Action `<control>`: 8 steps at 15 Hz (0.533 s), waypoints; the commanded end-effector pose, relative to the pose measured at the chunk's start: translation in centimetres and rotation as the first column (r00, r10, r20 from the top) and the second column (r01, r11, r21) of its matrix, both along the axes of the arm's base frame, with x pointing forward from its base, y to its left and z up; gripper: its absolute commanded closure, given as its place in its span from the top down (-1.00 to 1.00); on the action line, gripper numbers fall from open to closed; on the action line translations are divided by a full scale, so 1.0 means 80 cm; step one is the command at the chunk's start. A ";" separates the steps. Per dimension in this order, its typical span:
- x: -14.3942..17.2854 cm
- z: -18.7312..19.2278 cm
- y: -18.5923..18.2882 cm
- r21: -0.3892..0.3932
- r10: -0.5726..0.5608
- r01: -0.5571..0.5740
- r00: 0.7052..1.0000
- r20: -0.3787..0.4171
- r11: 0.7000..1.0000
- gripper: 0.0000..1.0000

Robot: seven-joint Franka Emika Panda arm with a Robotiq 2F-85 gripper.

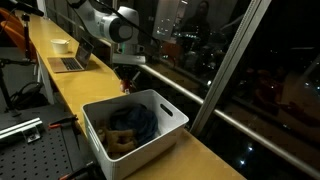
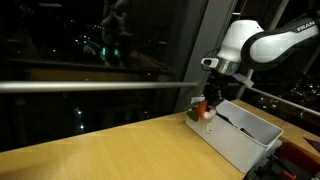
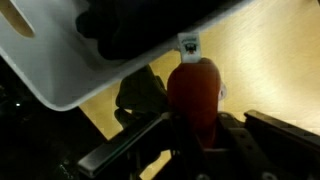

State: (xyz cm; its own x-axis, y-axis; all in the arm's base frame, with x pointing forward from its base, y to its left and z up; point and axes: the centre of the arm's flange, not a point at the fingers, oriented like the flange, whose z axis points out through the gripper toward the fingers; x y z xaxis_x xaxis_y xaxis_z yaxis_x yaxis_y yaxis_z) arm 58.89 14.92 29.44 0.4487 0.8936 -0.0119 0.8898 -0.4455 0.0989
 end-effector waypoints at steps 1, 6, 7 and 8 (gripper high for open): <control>-0.047 0.078 -0.080 0.030 -0.098 0.096 0.992 0.077 0.995 -0.89; -0.082 0.138 -0.190 0.074 -0.216 0.208 0.970 0.111 0.975 -0.89; -0.085 0.143 -0.202 0.080 -0.224 0.216 0.968 0.114 0.973 -0.89; -0.086 0.147 -0.210 0.083 -0.232 0.224 0.966 0.116 0.971 -0.89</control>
